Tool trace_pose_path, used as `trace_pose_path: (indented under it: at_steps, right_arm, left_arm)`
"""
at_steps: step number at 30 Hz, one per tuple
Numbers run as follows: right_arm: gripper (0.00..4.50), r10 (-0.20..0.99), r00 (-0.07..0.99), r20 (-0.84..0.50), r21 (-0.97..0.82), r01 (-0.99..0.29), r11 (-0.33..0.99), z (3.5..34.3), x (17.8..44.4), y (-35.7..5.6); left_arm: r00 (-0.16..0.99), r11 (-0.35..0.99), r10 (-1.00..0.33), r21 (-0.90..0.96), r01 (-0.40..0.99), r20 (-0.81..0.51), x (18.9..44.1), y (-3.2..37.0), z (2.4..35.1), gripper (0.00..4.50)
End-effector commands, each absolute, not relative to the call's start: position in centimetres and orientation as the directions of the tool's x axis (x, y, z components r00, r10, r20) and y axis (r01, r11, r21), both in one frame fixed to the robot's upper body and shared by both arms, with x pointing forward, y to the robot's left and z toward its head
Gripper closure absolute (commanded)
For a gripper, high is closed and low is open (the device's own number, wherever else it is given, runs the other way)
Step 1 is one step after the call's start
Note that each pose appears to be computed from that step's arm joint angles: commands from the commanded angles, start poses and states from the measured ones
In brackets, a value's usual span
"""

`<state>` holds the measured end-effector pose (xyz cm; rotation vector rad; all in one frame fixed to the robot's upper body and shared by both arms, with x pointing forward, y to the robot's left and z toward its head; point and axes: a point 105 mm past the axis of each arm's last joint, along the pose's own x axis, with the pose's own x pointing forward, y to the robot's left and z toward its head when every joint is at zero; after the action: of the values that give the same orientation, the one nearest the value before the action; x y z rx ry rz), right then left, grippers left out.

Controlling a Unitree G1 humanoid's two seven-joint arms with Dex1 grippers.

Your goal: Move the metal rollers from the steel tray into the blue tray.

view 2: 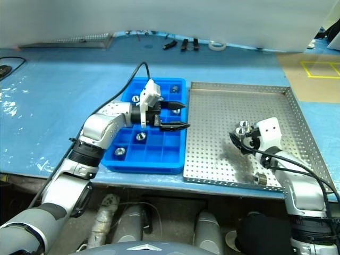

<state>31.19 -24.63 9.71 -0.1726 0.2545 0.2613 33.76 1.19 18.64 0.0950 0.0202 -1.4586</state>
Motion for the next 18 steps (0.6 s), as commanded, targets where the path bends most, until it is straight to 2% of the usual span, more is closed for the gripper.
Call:
trace_pose_path:
  at_steps: [1, 15, 18]
  right_arm:
    - [0.0, 0.173, 0.947, -0.27, -0.151, -0.219, 0.964, 9.4, 32.1, -25.0]
    - [0.0, 0.1, 0.964, -0.246, -0.131, -0.135, 0.982, 8.9, 33.4, -24.4]
    - [0.97, 0.088, 0.967, -0.24, -0.132, -0.122, 0.984, 8.9, 33.4, -24.5]
  left_arm:
    - [0.097, 0.091, -0.993, 0.091, 0.992, -0.063, 33.3, 1.0, 19.4, 0.14]
    - [0.122, 0.114, -0.989, 0.092, 0.989, -0.087, 33.5, 1.2, 18.7, 0.14]
    - [0.124, 0.115, -0.988, 0.092, 0.989, -0.093, 33.6, 1.3, 18.5, 0.1]
